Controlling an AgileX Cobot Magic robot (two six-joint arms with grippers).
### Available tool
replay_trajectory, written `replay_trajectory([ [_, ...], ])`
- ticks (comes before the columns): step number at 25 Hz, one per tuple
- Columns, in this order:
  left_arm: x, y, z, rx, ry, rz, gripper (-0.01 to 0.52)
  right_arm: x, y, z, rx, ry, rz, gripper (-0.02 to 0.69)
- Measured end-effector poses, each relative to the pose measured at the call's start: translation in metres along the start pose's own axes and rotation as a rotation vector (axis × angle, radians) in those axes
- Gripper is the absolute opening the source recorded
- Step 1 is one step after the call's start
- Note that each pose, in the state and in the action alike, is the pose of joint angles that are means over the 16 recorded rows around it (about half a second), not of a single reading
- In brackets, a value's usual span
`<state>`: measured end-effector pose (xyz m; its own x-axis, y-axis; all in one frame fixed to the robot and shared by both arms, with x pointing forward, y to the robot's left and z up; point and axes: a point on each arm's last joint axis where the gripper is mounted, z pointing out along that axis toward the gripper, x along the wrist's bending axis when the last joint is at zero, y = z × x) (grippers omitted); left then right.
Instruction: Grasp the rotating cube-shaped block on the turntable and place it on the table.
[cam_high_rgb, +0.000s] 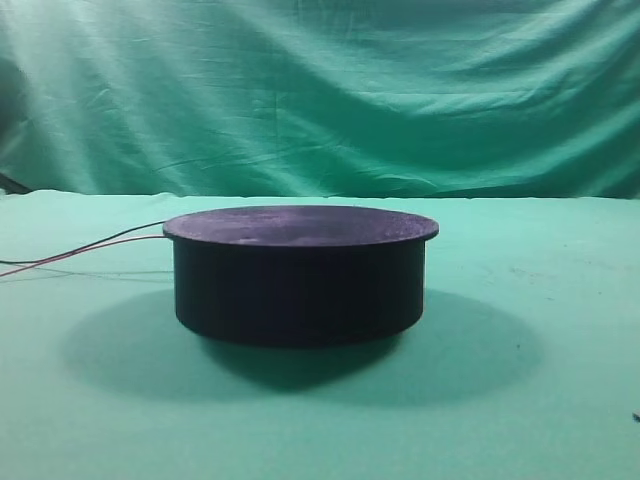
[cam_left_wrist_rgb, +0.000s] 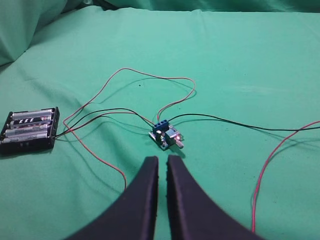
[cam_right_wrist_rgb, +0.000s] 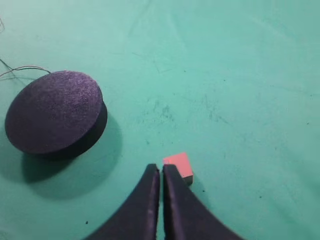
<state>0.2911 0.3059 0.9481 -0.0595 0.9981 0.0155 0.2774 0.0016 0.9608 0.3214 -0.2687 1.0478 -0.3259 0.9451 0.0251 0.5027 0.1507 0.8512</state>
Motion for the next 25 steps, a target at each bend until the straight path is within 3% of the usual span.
replay_trajectory([
  [13,0.000,0.000,0.000,0.000,0.000,0.000,0.000,-0.016,-0.073,0.007,-0.232,-0.213,0.068,0.000],
  [25,0.000,0.000,0.000,0.000,0.000,0.000,0.000,-0.018,-0.103,0.020,-0.270,-0.254,0.085,0.000],
])
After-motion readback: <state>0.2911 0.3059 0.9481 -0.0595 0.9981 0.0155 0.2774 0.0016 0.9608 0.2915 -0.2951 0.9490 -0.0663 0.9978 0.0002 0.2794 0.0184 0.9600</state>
